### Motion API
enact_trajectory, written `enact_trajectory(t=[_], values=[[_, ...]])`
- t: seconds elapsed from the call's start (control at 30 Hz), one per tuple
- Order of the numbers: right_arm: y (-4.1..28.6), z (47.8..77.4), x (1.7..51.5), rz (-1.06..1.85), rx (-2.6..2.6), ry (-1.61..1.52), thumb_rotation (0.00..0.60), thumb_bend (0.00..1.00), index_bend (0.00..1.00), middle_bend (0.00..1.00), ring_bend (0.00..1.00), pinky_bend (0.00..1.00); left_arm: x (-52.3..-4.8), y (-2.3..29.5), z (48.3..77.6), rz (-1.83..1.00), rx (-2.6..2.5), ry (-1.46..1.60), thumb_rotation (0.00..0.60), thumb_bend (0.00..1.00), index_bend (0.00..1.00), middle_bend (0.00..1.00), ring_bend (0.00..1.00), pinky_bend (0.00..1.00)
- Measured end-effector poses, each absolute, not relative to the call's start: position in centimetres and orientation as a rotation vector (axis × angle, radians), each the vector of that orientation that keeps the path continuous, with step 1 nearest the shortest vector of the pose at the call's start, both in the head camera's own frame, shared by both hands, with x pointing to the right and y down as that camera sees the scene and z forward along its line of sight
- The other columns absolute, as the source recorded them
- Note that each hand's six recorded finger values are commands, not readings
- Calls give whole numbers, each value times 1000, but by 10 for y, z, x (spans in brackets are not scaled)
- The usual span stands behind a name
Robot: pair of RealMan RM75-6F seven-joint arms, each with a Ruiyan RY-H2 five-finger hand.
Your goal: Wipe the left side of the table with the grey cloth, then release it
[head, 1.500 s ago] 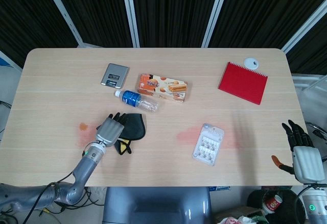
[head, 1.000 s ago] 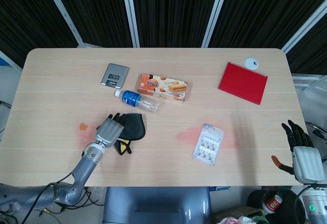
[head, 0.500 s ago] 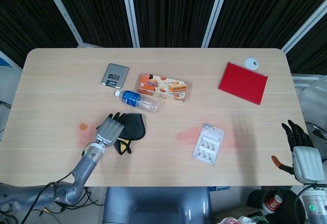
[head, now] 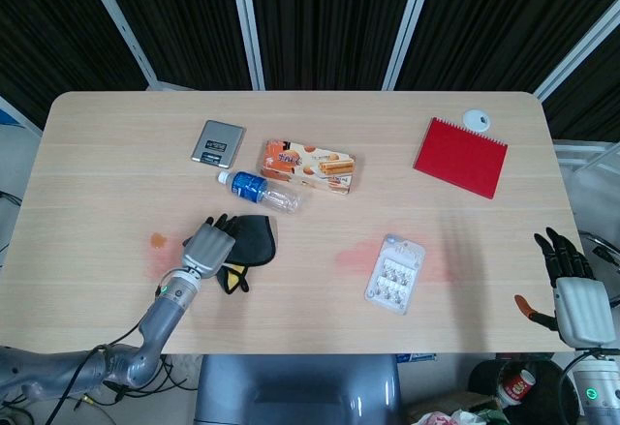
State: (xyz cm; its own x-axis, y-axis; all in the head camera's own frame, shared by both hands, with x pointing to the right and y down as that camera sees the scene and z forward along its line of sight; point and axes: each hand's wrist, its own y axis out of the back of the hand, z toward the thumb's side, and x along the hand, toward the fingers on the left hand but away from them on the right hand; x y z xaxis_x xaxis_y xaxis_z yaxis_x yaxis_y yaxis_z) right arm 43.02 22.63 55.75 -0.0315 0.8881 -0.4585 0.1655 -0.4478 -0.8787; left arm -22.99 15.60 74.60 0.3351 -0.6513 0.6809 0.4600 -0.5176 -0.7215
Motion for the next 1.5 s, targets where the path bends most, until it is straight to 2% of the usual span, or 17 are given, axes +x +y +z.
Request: enact_trajectory(t=[0.13, 0.27, 0.43, 0.93, 1.13, 1.5], values=[[226, 558, 430, 1532, -1643, -1118, 600, 130, 0, 0, 0, 136, -231, 155, 748, -1388, -1591, 192, 600, 357, 389, 333, 305, 481], [226, 558, 430, 1533, -1645, -1121, 600, 131, 0, 0, 0, 136, -232, 154, 748, -1375, -1581, 208, 600, 435, 526, 513, 459, 612], [226, 557, 430, 1535, -1643, -1120, 600, 132, 0, 0, 0, 136, -234, 152, 747, -1355, -1572, 228, 600, 454, 608, 597, 536, 663], [227, 556, 430, 1529, -1645, -1123, 600, 136, 0, 0, 0, 137, -251, 157, 733, -1292, -1557, 208, 600, 531, 712, 710, 635, 737], [228, 556, 428, 1526, -1645, -1118, 600, 135, 0, 0, 0, 137, -275, 167, 735, -1307, -1546, 168, 600, 532, 718, 715, 639, 738], [227, 558, 429, 1535, -1647, -1124, 600, 136, 0, 0, 0, 136, -306, 165, 743, -1366, -1525, 173, 600, 533, 718, 716, 639, 738]])
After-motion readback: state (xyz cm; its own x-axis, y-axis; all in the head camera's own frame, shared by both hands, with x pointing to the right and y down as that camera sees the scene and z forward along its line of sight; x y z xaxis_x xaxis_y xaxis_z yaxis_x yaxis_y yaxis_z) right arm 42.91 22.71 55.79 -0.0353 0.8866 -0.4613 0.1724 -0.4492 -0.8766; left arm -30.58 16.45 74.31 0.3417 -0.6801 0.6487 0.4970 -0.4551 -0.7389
